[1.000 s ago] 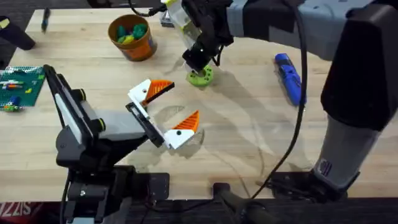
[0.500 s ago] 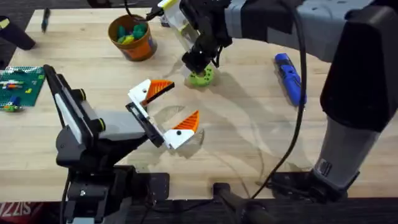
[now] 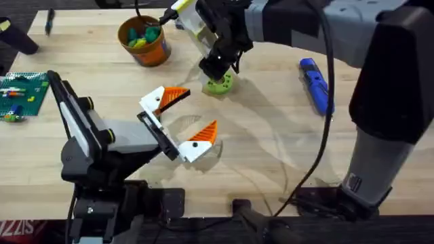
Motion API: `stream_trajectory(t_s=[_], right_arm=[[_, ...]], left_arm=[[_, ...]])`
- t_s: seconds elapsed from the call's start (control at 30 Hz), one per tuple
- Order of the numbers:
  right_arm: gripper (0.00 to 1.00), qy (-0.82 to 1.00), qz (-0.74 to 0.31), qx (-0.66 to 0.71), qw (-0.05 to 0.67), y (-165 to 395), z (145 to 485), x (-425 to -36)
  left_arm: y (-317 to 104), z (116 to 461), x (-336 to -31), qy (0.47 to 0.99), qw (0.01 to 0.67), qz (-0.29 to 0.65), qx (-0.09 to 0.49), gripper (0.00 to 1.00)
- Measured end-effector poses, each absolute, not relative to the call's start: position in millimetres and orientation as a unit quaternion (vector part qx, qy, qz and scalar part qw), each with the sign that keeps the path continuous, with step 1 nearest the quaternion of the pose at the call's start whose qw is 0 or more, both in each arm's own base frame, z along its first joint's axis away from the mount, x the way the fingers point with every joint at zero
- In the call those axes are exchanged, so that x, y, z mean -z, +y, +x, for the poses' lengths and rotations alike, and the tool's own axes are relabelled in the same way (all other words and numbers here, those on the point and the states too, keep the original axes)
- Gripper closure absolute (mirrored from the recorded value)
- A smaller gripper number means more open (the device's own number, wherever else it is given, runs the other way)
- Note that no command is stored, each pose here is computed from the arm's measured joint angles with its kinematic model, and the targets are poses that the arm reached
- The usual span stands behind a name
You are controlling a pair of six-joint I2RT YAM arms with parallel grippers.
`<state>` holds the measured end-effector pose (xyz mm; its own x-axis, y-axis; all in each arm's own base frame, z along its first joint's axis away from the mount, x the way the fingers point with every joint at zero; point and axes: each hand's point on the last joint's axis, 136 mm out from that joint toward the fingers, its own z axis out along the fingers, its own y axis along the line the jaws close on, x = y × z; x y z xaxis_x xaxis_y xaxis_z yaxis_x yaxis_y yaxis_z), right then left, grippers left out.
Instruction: Pick up the gripper from the table and insert it into the empty holder that is missing its gripper. Then pick up a screw, insert it into the mounting hole, and use the screwdriver to tighten it. Finally, clean up the table by picking up the vegetable and placing it into the bucket.
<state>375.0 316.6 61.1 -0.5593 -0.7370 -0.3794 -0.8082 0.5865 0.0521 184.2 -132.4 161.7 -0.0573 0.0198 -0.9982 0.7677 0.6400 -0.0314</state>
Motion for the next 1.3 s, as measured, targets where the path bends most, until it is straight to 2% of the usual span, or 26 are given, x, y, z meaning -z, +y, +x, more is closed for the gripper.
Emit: stream_trajectory(t_s=[0.6, 0.7, 0.83, 1.3], right_arm=[[0.793, 0.847, -0.497, -0.094, 0.161, 314.3, 372.4, -59.6], [0.848, 0.845, -0.502, -0.089, 0.162, 313.5, 373.2, -59.5], [0.992, 0.845, -0.503, -0.083, 0.164, 312.0, 375.3, -59.6], [0.997, 0.847, -0.504, -0.080, 0.152, 308.3, 371.3, -60.3]], left_arm=[[-132.4, 184.2, -161.7, 0.661, 0.619, 0.298, 0.302, 0.015], [-132.4, 184.2, -161.8, 0.661, 0.619, 0.298, 0.302, 0.015], [-132.4, 184.2, -161.8, 0.661, 0.619, 0.298, 0.302, 0.015], [-132.4, 184.2, -161.8, 0.661, 0.619, 0.298, 0.302, 0.016]])
